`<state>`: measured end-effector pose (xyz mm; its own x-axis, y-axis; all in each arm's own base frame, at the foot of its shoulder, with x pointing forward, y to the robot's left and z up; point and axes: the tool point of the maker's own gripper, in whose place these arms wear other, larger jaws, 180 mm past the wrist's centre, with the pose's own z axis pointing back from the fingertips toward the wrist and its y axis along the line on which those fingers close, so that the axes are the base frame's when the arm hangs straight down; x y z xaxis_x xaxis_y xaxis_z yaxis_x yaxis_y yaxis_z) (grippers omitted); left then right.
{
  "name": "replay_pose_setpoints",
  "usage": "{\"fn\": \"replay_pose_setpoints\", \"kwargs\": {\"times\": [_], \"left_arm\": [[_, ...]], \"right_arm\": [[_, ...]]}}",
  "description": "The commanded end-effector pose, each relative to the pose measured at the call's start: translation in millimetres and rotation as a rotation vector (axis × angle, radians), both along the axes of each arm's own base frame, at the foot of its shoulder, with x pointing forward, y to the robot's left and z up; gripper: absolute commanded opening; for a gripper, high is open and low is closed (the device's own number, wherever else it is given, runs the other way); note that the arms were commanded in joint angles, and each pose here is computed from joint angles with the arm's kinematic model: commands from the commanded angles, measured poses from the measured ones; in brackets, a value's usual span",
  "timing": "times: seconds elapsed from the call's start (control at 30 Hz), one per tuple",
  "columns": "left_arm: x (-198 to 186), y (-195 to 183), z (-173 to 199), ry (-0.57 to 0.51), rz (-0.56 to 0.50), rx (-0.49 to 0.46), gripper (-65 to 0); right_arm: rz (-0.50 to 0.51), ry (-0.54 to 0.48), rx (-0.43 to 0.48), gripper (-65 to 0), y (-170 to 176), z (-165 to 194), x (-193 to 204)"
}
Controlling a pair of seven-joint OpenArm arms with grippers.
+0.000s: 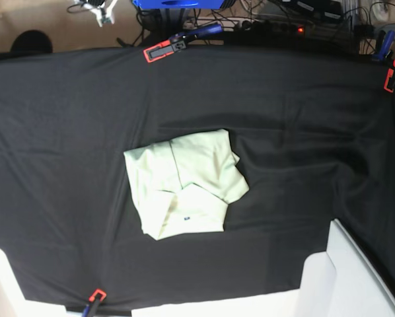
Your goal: Fold the T-shirt properly
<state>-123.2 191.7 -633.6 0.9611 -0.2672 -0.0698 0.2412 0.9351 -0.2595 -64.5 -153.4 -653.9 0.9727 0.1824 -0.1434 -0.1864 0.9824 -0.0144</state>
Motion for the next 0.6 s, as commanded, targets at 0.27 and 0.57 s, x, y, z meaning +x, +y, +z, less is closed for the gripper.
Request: {"fn": "replay_pose_setpoints", "kwargs": {"times": [0.27,0.57], "left_arm": [[53.0,-17.2,-20.1,-0.084,-0.089,0.089,-65.0],[86.6,-31.4,-20.2,-0.223,-0.037,0.058,-65.0]], "right_arm": [[0.023,-0.142,-0.094,-58.0,-66.9,-0.9,3.4],[0.027,-0.125,-0.108,-58.2,-76.8,2.1,-9.6]]}}
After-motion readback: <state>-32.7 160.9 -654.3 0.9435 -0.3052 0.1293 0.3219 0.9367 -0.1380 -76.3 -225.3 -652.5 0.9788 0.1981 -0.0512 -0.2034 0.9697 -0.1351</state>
